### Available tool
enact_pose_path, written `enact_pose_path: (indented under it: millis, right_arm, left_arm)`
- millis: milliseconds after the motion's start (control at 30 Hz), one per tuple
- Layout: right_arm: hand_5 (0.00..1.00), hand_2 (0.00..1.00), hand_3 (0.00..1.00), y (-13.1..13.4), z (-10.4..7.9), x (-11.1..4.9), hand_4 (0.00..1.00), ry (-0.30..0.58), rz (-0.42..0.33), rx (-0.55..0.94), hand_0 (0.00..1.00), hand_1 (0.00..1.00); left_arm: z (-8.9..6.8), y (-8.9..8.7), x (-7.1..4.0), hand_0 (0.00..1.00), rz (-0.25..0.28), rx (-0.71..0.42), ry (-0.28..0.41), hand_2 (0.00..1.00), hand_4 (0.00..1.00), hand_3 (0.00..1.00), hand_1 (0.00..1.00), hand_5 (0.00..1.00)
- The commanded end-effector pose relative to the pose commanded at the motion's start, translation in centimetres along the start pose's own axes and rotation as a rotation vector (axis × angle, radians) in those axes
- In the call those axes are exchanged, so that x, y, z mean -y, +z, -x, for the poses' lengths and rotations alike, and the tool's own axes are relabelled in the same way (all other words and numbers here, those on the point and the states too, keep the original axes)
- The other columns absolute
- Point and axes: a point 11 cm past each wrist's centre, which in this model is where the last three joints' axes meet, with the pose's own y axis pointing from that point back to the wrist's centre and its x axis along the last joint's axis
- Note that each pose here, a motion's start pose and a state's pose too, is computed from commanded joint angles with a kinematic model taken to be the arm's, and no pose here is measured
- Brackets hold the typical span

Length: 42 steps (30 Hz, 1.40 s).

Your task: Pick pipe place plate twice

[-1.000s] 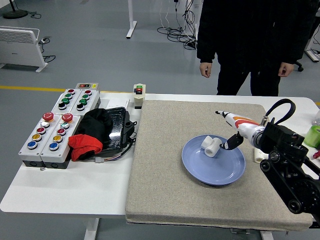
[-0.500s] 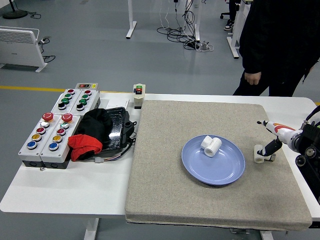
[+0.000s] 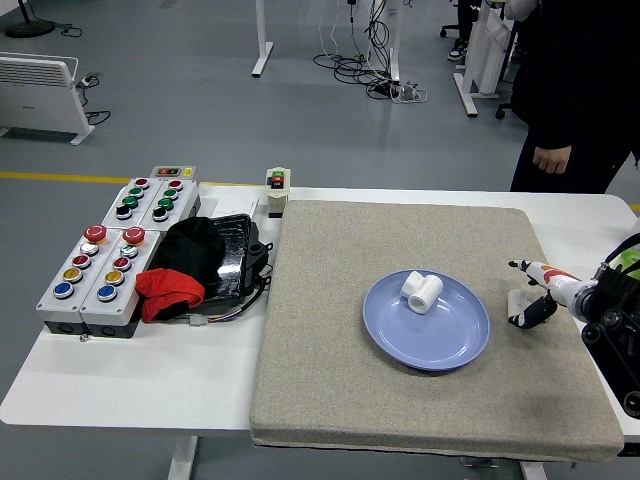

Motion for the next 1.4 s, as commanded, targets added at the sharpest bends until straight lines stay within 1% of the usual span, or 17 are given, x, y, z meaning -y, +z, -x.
enact_pose_path:
  millis: [33,67,267,300,433,467,633,667,767,900,1000,1067,1167,1233,1267,1400]
  right_arm:
    - [0.267,0.978,0.98,0.1,0.3,0.1,0.748,-0.003,0.0,-0.004,0.938,0.871]
    - [0.247,0.842,0.843,0.2,0.4,0.2,0.732,-0.004,0.0,-0.006,0.824,0.801]
    - [0.247,0.842,0.843,0.6,1.0,0.4,0.732,-0.005,0.009,-0.045,0.824,0.801]
    - [0.188,0.616,0.727,0.6,1.0,0.4,0.66,0.007,0.002,-0.048,0.558,0.618]
    - [0.188,0.616,0.727,0.4,0.9,0.4,0.66,0.044,-0.022,-0.057,0.558,0.618]
    - [0.101,0.509,0.638,0.4,0.9,0.4,0.549,0.047,-0.024,-0.057,0.349,0.456]
    - [0.101,0.509,0.638,0.3,0.4,0.2,0.549,0.082,-0.04,-0.055,0.349,0.456]
    - [0.092,0.478,0.591,0.3,0.3,0.2,0.513,0.085,-0.042,-0.054,0.232,0.382]
    - [0.092,0.478,0.591,0.3,0.1,0.0,0.513,0.093,-0.047,-0.05,0.232,0.382]
    - [0.086,0.476,0.586,-0.3,-0.5,-0.5,0.508,0.112,-0.071,-0.049,0.22,0.378]
    - [0.086,0.476,0.586,-2.0,-1.0,-1.2,0.508,0.13,-0.125,-0.061,0.22,0.378]
    - [0.086,0.476,0.586,-3.0,-1.1,-1.6,0.508,0.132,-0.156,-0.075,0.22,0.378]
    - [0.083,0.476,0.587,-5.5,-0.9,-2.6,0.512,0.133,-0.23,-0.084,0.22,0.376]
    - [0.083,0.476,0.587,-6.8,-0.6,-3.2,0.512,0.129,-0.268,-0.093,0.22,0.376]
    - [0.09,0.475,0.588,-8.1,-0.3,-3.8,0.517,0.121,-0.306,-0.1,0.233,0.377]
    - [0.09,0.475,0.588,-9.8,0.9,-4.6,0.517,0.08,-0.345,-0.138,0.233,0.377]
  left_arm:
    - [0.0,0.0,0.0,0.699,0.0,0.001,0.0,0.704,0.313,0.643,0.678,0.998]
    - [0.0,0.0,0.0,0.699,0.0,0.002,0.0,0.704,0.313,0.642,0.678,0.998]
    - [-0.1,-0.2,0.0,0.699,-0.002,0.0,0.001,0.704,0.313,0.642,0.678,0.998]
    - [-0.1,-0.2,0.0,0.698,-0.003,0.001,0.001,0.704,0.311,0.642,0.678,0.998]
    - [-0.2,-0.4,0.0,0.698,-0.005,0.001,0.001,0.704,0.311,0.642,0.678,0.998]
    - [-0.2,-0.4,0.0,0.696,-0.005,0.001,0.001,0.704,0.309,0.642,0.678,0.998]
    - [-0.2,-0.5,0.0,0.696,-0.007,0.002,0.002,0.704,0.309,0.642,0.678,0.998]
    - [-0.2,-0.5,0.0,0.696,-0.007,0.001,0.002,0.704,0.307,0.642,0.678,0.998]
    - [-0.2,-0.4,0.0,0.696,-0.005,0.0,0.002,0.704,0.307,0.642,0.678,0.998]
    - [-0.2,-0.3,0.0,0.696,-0.004,-0.003,0.001,0.704,0.307,0.642,0.678,0.998]
    - [-0.2,-0.3,0.0,0.696,-0.002,-0.005,0.001,0.704,0.307,0.642,0.678,0.998]
    - [-0.2,-0.2,0.0,0.696,-0.002,-0.004,0.001,0.704,0.307,0.642,0.678,0.998]
    - [-0.2,-0.2,0.0,0.697,-0.002,-0.004,0.001,0.704,0.307,0.642,0.678,0.998]
    - [-0.2,-0.2,0.0,0.697,-0.002,-0.004,0.001,0.704,0.307,0.642,0.678,0.998]
    - [-0.2,-0.2,0.0,0.697,-0.002,-0.005,0.001,0.704,0.307,0.641,0.677,0.998]
    - [-0.1,-0.1,0.0,0.697,0.0,-0.006,0.001,0.704,0.307,0.641,0.677,0.998]
